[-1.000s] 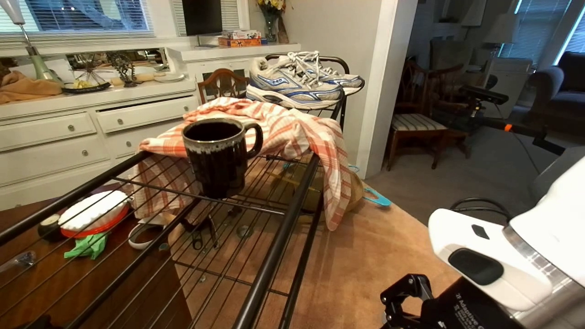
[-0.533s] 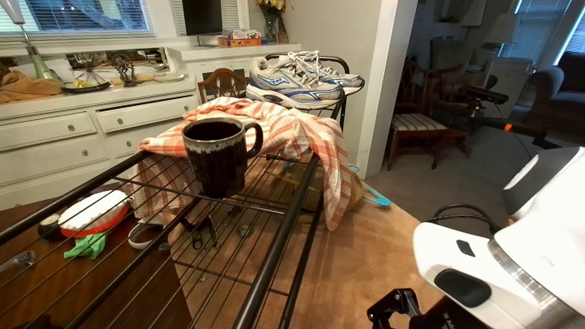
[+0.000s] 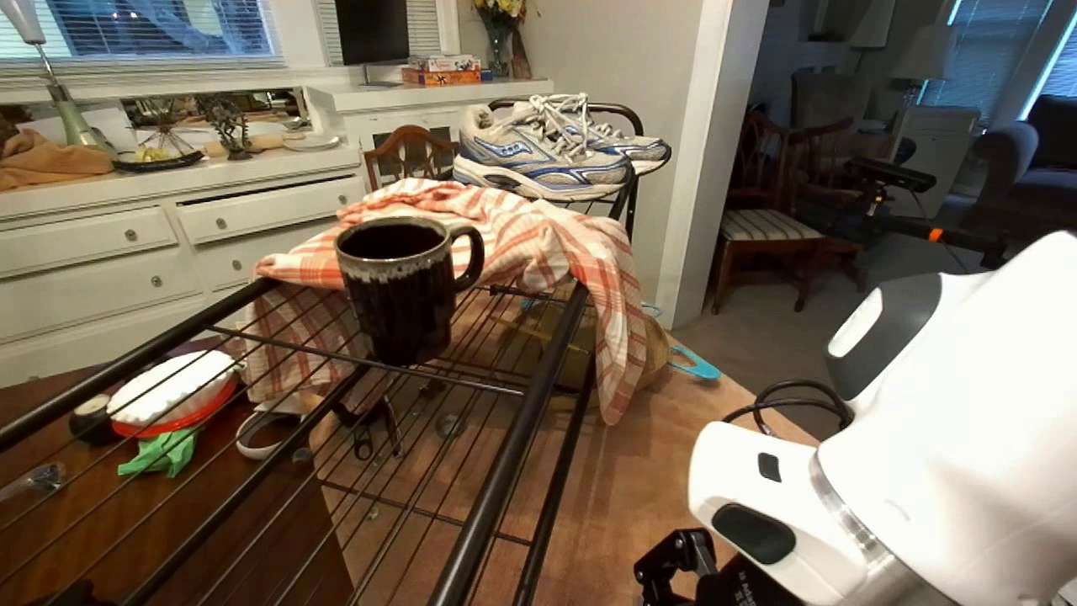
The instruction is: Place the tennis ball in the brown mug.
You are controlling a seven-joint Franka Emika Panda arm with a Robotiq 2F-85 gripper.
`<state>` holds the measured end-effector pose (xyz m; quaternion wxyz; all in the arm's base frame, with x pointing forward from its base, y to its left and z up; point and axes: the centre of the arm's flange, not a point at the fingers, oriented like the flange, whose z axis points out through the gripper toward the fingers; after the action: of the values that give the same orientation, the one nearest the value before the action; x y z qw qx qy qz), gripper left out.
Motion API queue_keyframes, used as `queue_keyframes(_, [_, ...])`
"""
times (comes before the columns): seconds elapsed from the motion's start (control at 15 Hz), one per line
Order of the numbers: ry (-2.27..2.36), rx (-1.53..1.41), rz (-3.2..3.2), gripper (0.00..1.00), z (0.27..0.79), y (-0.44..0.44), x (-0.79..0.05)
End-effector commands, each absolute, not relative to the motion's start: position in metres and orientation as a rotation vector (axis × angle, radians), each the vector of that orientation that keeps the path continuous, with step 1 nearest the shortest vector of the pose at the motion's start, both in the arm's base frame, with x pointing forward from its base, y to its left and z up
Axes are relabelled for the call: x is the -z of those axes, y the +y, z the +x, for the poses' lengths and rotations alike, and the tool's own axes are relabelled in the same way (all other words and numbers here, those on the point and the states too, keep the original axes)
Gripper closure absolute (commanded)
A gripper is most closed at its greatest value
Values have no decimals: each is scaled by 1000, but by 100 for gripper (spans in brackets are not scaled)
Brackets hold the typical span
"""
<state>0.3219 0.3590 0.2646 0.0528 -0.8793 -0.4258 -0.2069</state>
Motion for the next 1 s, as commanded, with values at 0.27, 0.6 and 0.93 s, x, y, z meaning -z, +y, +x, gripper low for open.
queue_keyframes(0.27, [-1275,606,-2686,0,340,409,-187])
queue_keyframes(0.6, [-1275,632,-2712,0,351,415,-183])
queue_keyframes(0.93, [-1280,655,-2727,0,357,416,-178])
